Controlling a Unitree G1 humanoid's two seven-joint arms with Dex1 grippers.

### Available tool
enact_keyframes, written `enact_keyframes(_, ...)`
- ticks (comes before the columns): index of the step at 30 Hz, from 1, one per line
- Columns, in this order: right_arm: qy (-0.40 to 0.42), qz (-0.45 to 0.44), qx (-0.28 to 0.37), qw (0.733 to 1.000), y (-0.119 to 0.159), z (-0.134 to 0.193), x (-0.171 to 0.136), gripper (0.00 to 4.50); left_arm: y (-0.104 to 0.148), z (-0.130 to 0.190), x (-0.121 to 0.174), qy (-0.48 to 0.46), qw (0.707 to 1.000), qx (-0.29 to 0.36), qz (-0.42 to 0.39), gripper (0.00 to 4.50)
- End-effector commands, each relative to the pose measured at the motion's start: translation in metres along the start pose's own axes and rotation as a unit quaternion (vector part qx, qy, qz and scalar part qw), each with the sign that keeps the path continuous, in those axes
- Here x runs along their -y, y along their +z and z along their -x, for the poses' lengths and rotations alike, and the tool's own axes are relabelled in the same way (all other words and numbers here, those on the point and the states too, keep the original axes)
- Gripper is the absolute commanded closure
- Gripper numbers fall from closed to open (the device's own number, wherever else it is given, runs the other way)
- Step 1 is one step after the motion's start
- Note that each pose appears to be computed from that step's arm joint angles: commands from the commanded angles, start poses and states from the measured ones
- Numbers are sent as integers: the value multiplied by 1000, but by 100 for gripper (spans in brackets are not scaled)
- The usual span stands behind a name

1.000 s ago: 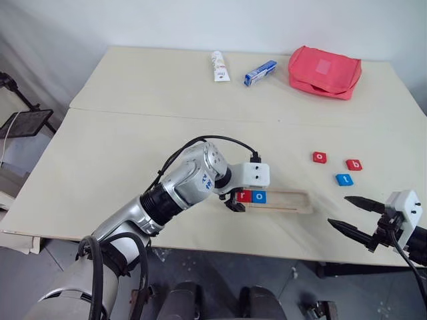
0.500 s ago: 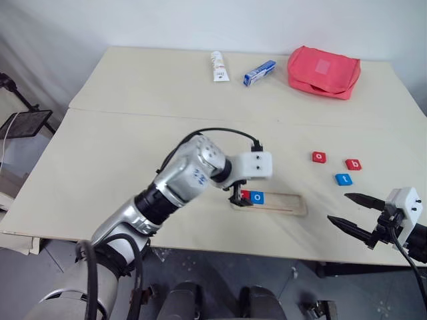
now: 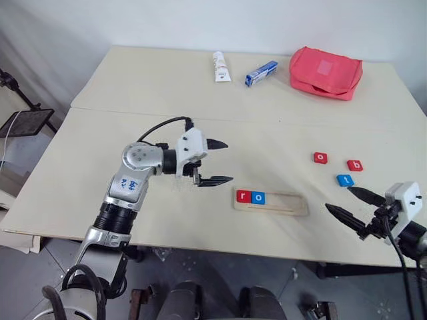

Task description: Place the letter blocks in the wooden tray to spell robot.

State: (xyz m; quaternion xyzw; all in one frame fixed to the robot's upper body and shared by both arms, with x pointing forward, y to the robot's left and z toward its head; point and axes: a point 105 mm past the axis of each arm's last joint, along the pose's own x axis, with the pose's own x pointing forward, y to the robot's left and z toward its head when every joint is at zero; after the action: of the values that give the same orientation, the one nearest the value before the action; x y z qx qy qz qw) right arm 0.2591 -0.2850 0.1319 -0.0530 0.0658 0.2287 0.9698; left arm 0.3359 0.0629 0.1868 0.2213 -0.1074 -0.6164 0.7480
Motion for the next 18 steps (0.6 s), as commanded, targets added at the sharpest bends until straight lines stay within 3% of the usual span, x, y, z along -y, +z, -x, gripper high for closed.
enact_keyframes(1, -53, 3, 27, 998, 14, 3, 5, 0, 2, 13, 7, 21, 999, 41, -9, 4)
enact_keyframes(6, -153, -16, 39, 987, 16, 7, 14, 0, -9, 37, 22, 39, 994, 102, 0, 4)
enact_keyframes(9, -195, -25, 38, 980, 15, 12, 13, 0, -22, 44, 39, 10, 995, 96, -4, 4)
enact_keyframes(18, -218, -41, 31, 975, 20, 19, 0, 0, -25, 57, 46, -35, 990, 136, 3, 4)
